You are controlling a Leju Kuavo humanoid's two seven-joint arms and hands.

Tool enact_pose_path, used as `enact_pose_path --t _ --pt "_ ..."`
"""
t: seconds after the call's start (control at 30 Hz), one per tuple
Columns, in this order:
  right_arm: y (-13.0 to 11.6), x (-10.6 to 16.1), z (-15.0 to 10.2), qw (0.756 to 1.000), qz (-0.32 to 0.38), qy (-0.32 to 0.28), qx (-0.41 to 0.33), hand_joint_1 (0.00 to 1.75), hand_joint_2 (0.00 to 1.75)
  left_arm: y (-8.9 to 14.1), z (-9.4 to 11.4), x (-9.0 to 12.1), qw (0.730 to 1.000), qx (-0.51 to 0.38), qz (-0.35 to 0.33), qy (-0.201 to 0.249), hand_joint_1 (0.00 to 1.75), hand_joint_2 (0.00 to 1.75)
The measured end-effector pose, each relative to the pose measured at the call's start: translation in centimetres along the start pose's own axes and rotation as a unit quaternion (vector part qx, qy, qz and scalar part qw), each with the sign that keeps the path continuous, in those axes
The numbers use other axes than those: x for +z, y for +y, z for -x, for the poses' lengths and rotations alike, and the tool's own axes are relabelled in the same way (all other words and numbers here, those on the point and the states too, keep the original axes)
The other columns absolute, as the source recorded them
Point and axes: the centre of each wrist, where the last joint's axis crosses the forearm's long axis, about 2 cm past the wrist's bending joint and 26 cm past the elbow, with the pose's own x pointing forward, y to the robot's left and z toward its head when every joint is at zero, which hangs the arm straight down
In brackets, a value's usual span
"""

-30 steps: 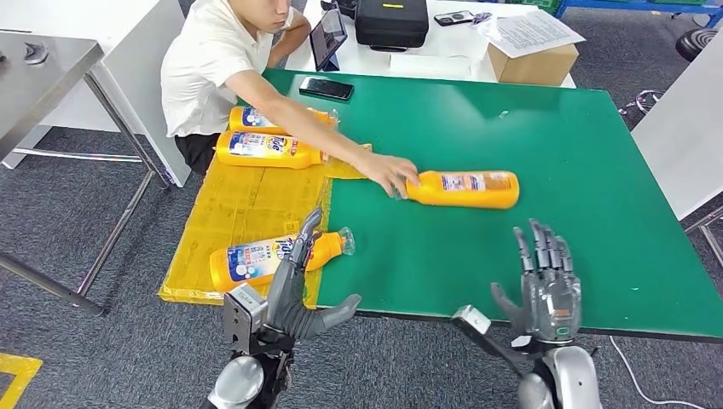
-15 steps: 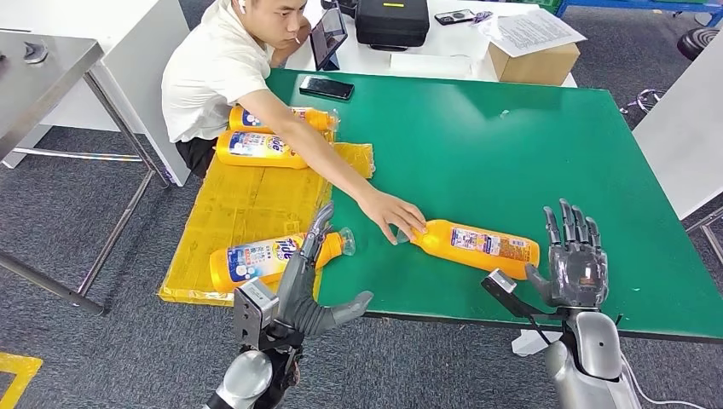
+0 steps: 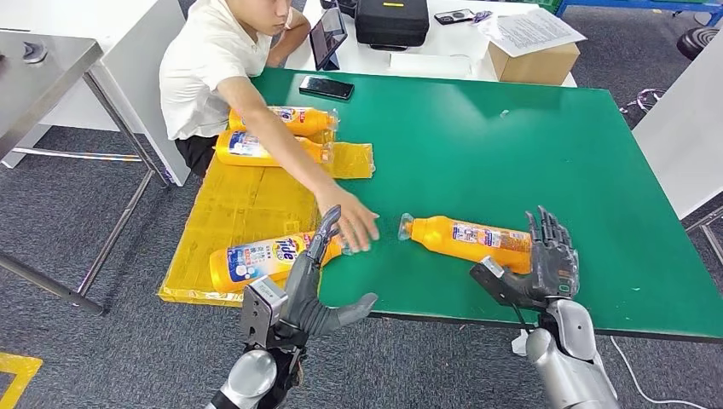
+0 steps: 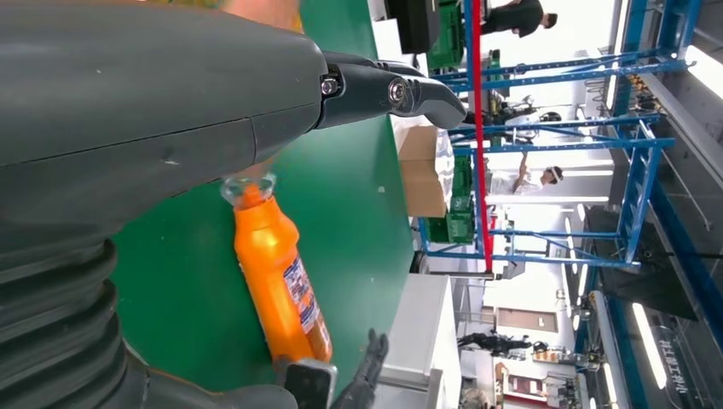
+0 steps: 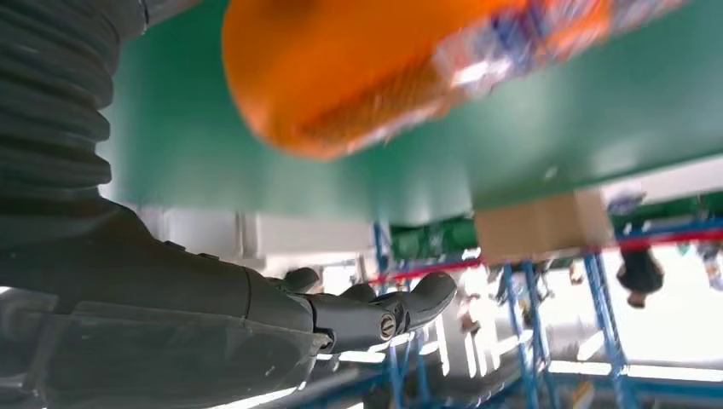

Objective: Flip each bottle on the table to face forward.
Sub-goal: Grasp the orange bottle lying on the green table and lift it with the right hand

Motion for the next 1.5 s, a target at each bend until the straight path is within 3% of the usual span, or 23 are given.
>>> enact_pose_path --t 0.4,0.93,1.23,1.5 --pt "1.6 -1.6 -2.6 0.997 -0.07 -0.024 -0.013 0.0 1.75 -0.3 0.1 -0.3 1.0 0.021 0.007 0.014 0.0 1.75" --pt "1.5 -4.2 -2.3 0.987 -0.117 0.072 0.079 0.0 1.75 -0.4 0.2 -0.1 0.99 0.116 0.039 0.067 0.0 1.75" --pt "1.7 -4.1 -1.5 0.983 -0.159 0.085 0.02 0.0 1.75 -0.3 0.2 -0.1 0.99 0.115 0.037 0.067 0.0 1.75" --pt "1.7 -4.2 -1.5 0.983 -0.16 0.086 0.018 0.0 1.75 -0.3 0.2 -0.1 0.99 0.115 0.036 0.067 0.0 1.75"
